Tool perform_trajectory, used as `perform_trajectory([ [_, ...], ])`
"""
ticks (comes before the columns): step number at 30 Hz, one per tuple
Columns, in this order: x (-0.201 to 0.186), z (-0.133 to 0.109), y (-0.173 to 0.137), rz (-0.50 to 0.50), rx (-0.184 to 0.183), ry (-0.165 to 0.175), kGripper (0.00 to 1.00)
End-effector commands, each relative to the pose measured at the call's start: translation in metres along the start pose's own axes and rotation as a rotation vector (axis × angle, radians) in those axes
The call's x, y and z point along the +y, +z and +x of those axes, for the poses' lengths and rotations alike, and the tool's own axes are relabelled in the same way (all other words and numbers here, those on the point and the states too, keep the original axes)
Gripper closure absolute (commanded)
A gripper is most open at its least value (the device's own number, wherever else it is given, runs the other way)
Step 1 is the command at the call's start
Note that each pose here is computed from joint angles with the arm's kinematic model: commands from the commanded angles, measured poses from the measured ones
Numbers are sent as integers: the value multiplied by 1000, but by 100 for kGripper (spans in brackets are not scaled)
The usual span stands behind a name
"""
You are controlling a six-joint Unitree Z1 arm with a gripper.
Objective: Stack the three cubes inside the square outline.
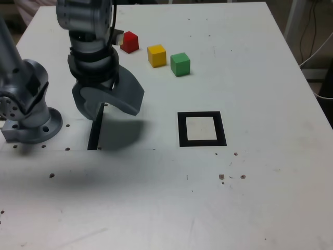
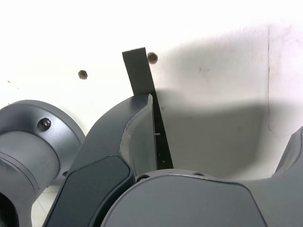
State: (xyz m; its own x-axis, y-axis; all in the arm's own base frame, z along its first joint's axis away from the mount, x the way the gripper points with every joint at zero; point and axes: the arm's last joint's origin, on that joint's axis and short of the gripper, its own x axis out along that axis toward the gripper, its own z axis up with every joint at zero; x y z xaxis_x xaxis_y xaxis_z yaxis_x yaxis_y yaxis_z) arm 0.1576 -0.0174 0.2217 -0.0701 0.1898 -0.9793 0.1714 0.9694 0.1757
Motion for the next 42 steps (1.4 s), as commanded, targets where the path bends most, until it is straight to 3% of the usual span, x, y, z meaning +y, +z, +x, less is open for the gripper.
perform_trajectory([
  [1,3,-2,1,-10,-11,25,1],
  [6,8,-3,3,-26,-24,83,1],
  [14,7,-1,2,-26,-23,85,1],
  [19,13,-6,7,-55,-24,66,1],
  [25,53,-9,10,-247,-11,36,1],
  [28,79,-16,12,-298,-7,31,1],
  [32,107,-40,28,-261,-39,35,1],
  [36,126,-61,44,-223,-66,13,1],
  [42,161,-71,61,-214,-73,0,1],
])
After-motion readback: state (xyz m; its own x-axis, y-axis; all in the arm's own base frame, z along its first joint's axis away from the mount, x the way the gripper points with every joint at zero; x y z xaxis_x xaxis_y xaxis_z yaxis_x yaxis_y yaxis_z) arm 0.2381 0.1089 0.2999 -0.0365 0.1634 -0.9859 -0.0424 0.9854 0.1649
